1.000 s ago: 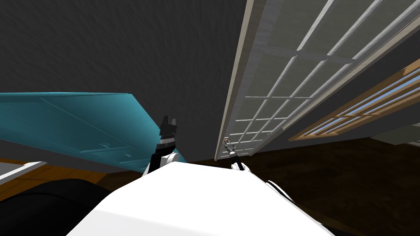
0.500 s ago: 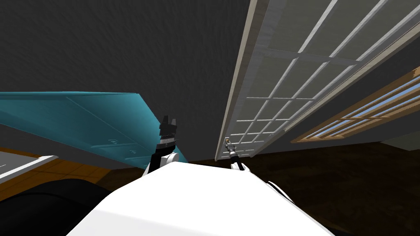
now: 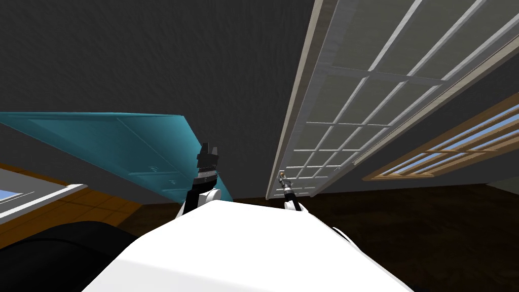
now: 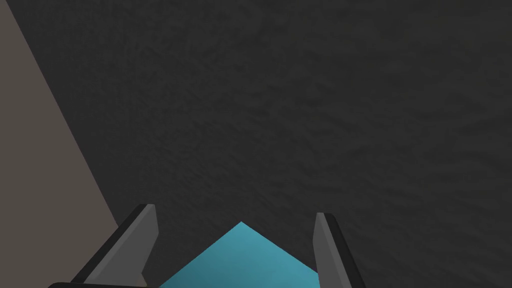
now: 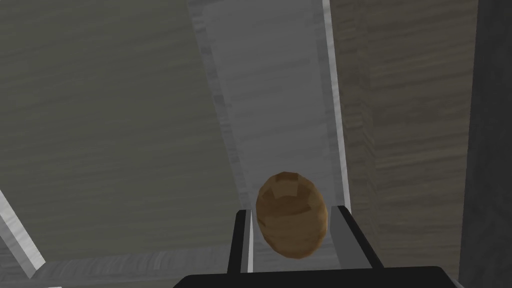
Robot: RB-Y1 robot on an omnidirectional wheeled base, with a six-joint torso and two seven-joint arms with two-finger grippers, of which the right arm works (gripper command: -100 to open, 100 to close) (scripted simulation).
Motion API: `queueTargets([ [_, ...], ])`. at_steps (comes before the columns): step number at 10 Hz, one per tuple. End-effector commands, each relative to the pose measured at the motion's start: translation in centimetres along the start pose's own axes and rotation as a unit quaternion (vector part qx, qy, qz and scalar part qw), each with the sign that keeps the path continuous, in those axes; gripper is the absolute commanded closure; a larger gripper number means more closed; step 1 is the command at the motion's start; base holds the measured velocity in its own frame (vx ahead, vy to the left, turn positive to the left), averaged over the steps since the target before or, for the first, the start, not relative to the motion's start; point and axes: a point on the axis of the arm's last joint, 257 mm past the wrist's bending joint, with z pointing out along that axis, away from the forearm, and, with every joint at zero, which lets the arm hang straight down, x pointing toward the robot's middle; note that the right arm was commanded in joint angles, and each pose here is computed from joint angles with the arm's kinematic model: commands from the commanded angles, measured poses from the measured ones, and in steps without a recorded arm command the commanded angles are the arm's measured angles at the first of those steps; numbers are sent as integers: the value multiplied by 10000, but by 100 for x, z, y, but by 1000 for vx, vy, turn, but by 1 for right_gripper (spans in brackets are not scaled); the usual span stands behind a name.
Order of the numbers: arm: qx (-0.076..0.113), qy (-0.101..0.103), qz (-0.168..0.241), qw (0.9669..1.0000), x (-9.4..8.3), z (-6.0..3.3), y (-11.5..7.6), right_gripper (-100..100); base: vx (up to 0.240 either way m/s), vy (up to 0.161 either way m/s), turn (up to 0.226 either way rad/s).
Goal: Pull the door open
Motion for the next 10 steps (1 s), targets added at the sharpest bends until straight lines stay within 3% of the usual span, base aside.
queueTargets([
  [1, 425, 265, 236, 9985, 152, -90, -326, 100, -24, -9, 88],
  [3, 430, 291, 238, 9984, 166, -90, -328, 100, -14, -5, 30],
  [4, 307, 77, 323, 9990, -6, 16, -200, 100, -8, 6, -31],
  [6, 430, 291, 238, 9984, 166, -90, -328, 100, 6, -2, 4],
  [7, 430, 291, 238, 9984, 166, -90, -328, 100, 9, -3, -13],
  [8, 705, 359, 518, 9955, 217, -132, -469, 100, -8, -4, 83],
  [10, 786, 341, 403, 9955, 229, -156, -574, 100, -18, -13, 32],
])
